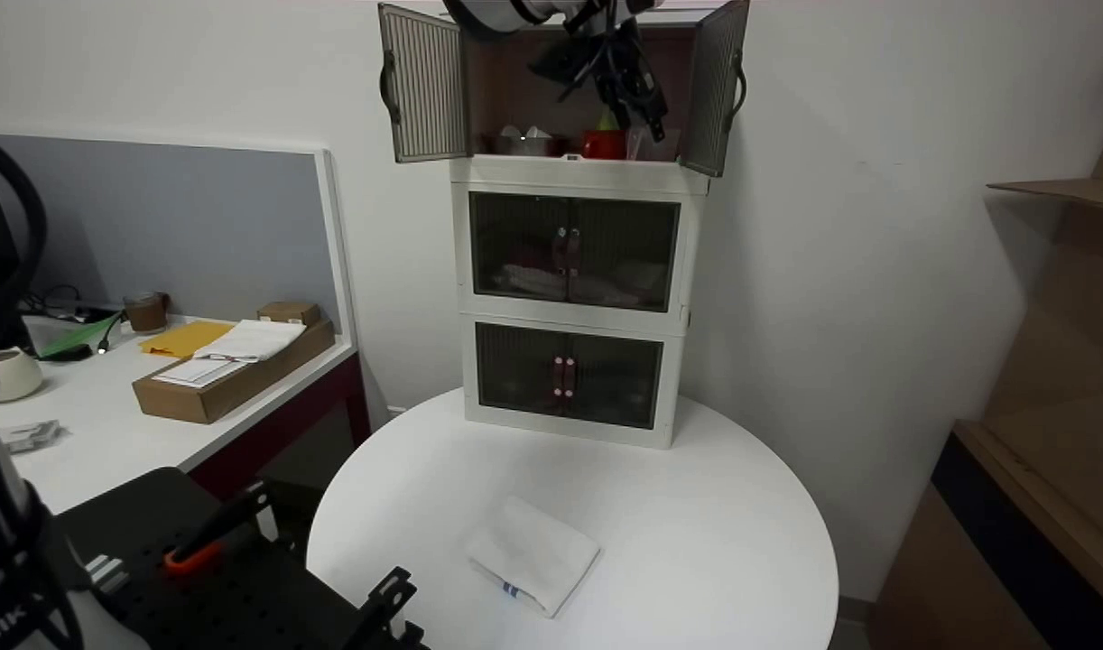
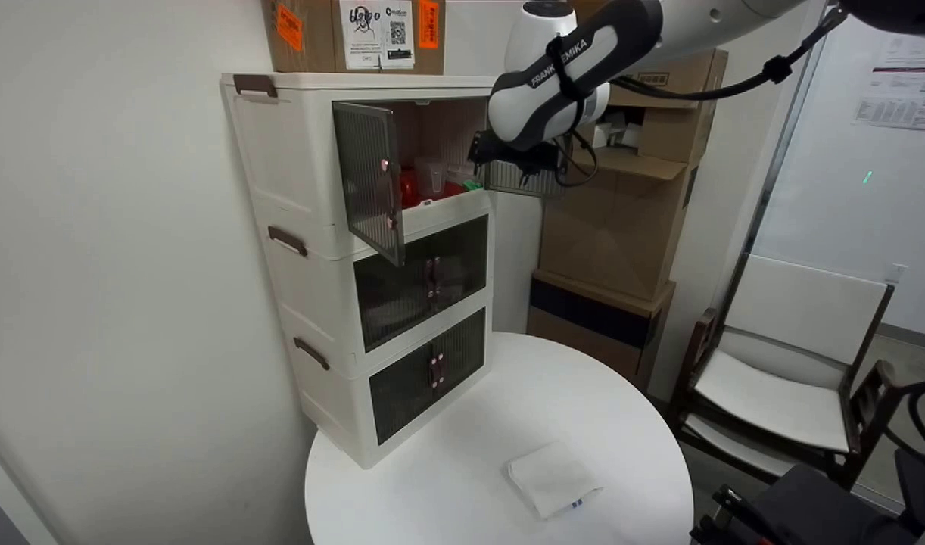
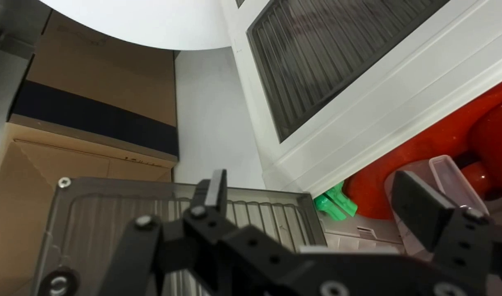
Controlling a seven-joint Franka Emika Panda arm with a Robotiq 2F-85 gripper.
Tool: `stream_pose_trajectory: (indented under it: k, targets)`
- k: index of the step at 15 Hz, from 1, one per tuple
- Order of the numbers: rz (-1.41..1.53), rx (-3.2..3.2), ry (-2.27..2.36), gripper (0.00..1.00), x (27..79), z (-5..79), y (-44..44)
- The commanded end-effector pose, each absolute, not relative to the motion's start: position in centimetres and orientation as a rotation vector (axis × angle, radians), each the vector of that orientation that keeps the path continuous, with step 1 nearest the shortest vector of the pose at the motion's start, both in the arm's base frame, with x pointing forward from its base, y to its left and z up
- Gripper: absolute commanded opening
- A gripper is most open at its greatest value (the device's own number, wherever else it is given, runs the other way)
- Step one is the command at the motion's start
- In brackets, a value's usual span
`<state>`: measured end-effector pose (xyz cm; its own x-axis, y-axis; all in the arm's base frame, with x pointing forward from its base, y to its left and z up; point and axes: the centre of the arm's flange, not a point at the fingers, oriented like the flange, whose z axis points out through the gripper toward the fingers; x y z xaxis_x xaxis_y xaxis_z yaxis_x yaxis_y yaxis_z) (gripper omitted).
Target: Remove the jar from the top cabinet
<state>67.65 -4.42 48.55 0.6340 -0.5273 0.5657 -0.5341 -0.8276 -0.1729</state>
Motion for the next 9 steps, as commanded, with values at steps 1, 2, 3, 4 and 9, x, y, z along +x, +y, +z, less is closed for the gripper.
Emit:
stream_pose_trajectory:
  k: [1, 2, 3, 4, 9]
  targets:
    - [0.952, 2.86, -0.88, 1.0, 68.3, 48.1, -3.7]
    - [0.951, 2.863, -0.862, 1.0, 68.4, 47.9, -3.3]
    - [0.949, 2.868, -0.846, 1.0, 68.5, 47.7, -3.0]
    - [0.948, 2.874, -0.837, 1.0, 68.5, 47.5, -2.6]
    - [0.96, 2.883, -0.835, 1.0, 68.9, 46.9, -1.2]
